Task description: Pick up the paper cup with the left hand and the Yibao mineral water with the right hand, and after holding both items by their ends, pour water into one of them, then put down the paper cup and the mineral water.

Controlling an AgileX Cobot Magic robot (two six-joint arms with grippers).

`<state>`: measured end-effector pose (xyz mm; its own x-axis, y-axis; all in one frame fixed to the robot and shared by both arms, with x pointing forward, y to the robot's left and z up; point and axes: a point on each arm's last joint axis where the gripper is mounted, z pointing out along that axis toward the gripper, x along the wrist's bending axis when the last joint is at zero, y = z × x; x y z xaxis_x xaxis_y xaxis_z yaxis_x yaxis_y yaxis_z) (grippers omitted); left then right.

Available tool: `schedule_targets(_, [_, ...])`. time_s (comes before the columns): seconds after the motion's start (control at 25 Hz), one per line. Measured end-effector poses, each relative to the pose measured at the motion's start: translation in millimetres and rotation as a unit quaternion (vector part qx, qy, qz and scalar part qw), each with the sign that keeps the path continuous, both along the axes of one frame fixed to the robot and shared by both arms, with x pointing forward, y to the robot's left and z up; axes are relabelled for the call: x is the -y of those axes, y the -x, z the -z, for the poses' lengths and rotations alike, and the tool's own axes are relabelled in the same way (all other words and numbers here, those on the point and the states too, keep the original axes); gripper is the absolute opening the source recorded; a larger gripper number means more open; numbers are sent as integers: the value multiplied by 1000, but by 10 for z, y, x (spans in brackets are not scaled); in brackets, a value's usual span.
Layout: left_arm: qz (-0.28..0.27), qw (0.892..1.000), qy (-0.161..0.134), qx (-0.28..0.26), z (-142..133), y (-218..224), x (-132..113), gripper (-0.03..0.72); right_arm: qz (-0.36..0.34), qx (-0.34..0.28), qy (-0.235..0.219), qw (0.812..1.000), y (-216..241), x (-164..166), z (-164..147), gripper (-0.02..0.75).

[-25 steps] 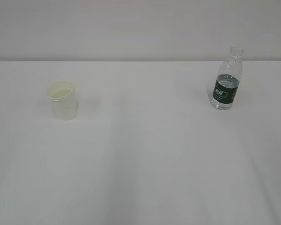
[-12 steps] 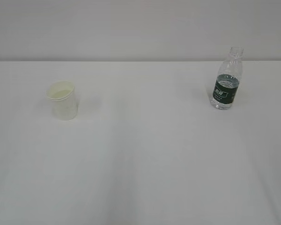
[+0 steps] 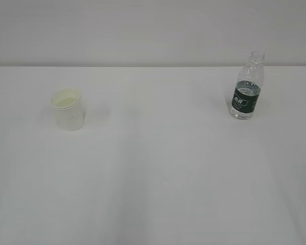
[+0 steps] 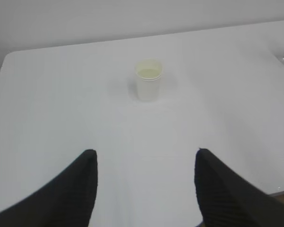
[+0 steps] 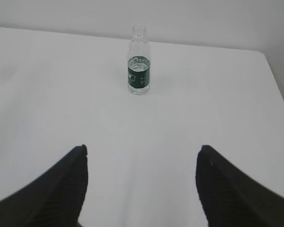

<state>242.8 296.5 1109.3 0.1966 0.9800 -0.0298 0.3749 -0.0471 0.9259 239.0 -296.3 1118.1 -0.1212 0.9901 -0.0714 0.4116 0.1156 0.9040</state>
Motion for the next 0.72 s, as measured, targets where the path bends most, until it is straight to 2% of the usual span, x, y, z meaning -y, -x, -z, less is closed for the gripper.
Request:
schedule_targets(0.24, [1,1000,0,6,40,171,-26,456,-8,-24,-9,1000,-20,-22,115,539])
schedule_targets(0.56, [3,1000,-6,-24,103,221,-32,455,-8,-42,-7,999,88,-16,245,538])
schedule_targets(0.72, [12,999,2,-43,184,188,-3,427,-3,-49,2,999,160,4,282,538])
